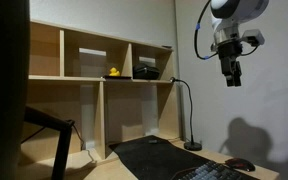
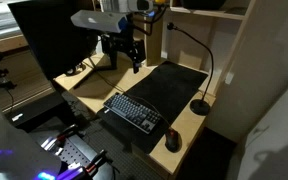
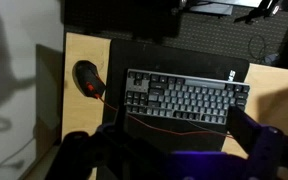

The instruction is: Pick the duck from the top cabinet and put it on the desk

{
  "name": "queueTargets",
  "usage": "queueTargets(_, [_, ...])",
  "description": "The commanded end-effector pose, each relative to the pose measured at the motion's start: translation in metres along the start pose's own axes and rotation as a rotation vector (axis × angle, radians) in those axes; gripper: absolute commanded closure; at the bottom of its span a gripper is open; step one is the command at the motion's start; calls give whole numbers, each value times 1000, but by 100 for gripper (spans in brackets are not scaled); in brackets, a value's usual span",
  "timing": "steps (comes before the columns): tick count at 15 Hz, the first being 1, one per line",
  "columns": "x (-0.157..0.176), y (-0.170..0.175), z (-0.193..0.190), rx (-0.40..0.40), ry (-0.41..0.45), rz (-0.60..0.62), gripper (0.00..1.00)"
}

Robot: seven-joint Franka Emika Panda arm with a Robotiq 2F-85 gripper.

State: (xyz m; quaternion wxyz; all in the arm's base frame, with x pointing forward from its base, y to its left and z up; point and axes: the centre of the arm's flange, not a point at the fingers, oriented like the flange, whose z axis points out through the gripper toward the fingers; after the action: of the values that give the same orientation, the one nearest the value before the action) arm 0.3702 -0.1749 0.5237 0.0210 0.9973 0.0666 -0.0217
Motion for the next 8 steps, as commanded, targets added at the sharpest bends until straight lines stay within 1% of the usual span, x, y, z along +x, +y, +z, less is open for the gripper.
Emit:
queueTargets(1, [0,0,0,0,0,0,0])
queueTargets(2, [1,0,0,14,24,-47,0])
queueTargets(4, [10,1,0,-11,153,-97,0])
queueTargets(5, [18,-1,-3,-6,212,-97,0])
queueTargets(8, [34,-2,-11,-38,383,-130,0])
